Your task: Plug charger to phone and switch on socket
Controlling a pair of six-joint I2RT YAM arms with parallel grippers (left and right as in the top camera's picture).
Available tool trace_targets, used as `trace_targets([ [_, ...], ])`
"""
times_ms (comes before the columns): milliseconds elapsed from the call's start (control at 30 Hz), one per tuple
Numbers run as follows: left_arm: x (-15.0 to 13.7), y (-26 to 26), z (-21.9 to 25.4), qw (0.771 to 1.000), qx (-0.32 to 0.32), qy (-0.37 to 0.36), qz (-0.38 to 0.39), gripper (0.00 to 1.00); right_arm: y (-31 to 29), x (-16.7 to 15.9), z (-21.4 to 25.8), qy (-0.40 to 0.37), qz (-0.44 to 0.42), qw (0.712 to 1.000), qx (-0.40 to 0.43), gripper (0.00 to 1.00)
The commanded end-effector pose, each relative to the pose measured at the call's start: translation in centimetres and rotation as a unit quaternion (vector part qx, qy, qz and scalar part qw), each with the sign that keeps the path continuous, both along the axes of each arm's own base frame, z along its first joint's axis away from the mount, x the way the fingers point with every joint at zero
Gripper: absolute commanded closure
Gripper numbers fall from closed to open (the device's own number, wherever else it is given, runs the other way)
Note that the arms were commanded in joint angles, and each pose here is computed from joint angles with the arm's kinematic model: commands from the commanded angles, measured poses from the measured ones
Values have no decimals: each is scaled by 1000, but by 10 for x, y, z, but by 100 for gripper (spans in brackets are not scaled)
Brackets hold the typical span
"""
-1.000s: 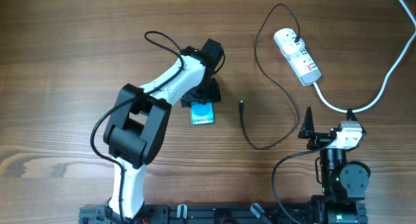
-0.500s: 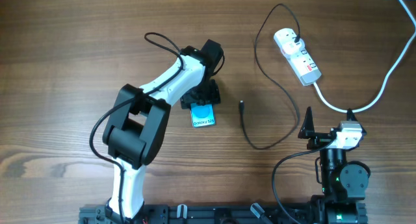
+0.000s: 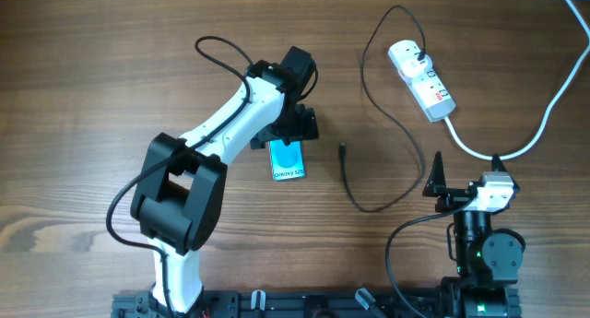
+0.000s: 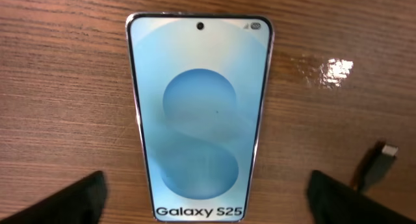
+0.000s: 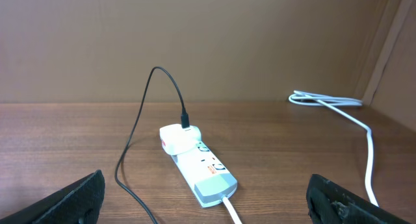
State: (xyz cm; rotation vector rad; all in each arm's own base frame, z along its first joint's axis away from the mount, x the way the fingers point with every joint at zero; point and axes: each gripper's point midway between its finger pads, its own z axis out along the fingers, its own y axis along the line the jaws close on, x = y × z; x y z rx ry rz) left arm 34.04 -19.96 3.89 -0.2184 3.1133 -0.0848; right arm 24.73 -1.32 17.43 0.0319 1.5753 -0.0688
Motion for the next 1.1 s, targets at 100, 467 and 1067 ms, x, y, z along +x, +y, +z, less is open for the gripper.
trace_targets([
  [100,-15,6,-36,1000,-1,16,4,0,-1,0,1,-3,-3,1000,6,0],
  [467,-22,5,-51,1000,15,9,4,3,-1,0,1,-3,-3,1000,6,0],
  [1067,-20,4,-52,999,43,-13,-1,26,-1,0,1,-3,-3,1000,6,0],
])
